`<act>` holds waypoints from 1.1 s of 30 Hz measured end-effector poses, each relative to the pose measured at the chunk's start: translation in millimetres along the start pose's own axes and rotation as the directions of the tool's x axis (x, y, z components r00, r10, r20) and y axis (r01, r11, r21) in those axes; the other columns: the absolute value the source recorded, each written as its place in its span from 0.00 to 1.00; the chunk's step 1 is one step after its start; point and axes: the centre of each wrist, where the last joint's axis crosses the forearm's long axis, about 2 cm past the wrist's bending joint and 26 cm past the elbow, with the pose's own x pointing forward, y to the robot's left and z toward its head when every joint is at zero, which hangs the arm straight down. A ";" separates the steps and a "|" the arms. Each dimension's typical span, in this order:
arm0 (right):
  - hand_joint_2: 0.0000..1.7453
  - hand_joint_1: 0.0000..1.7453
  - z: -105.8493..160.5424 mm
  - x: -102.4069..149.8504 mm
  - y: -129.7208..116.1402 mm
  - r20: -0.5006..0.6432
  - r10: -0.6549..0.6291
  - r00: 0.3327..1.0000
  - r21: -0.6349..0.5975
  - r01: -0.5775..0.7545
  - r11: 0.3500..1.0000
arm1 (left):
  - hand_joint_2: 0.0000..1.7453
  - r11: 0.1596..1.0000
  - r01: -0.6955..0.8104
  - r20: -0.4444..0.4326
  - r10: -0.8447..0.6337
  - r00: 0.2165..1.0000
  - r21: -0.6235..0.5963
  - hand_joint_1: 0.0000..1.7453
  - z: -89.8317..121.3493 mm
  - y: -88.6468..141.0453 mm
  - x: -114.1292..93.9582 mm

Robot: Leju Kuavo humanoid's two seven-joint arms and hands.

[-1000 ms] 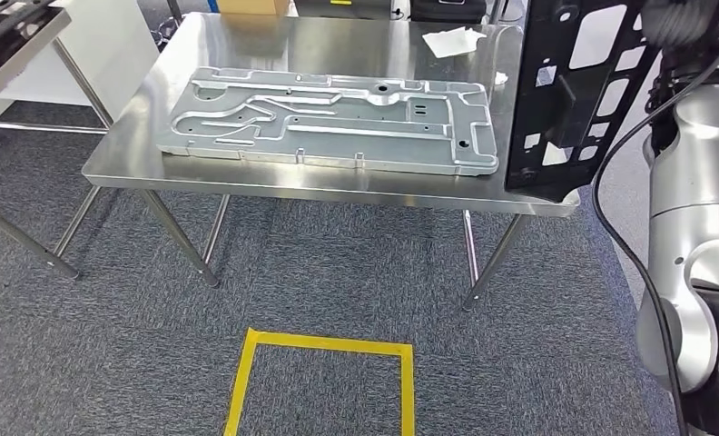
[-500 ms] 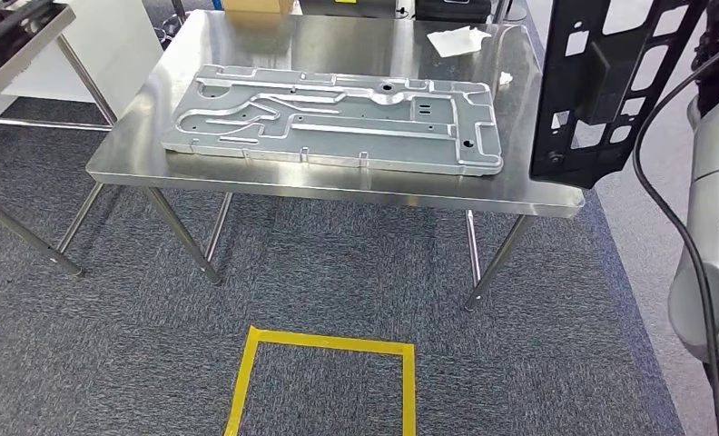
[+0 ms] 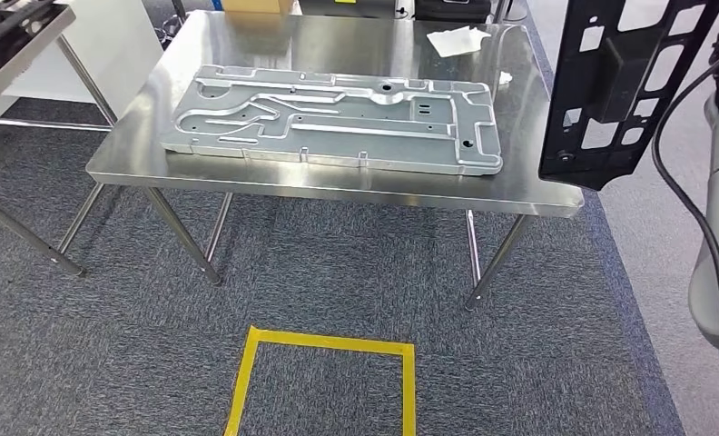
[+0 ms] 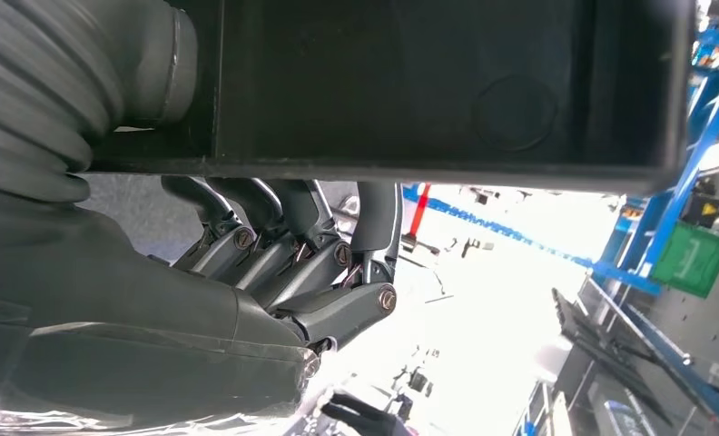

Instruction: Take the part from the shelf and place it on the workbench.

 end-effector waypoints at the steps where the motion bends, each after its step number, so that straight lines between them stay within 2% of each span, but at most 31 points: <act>1: 1.00 1.00 0.2 -1.4 -1.2 -0.002 0.001 1.000 -0.002 -0.001 1.000 | 1.00 1.000 -0.009 -0.004 0.009 1.000 -0.003 0.00 0.0 -0.6 -0.1; 8: 1.00 1.00 1.0 -5.3 -2.8 -0.019 0.008 1.000 0.003 -0.008 1.000 | 1.00 0.997 -0.077 -0.020 0.078 0.997 0.004 0.00 0.2 0.0 -0.8; 21: 1.00 1.00 -4.5 1.5 -4.2 -0.031 0.016 0.999 -0.004 -0.016 1.000 | 1.00 0.996 -0.090 -0.047 0.090 0.995 -0.012 0.00 0.6 -4.6 -2.8; 33: 1.00 1.00 1.5 -6.5 12.1 -0.048 0.010 0.999 0.029 -0.008 1.000 | 1.00 0.997 -0.070 -0.054 0.069 0.996 -0.012 0.00 0.5 -4.2 -2.4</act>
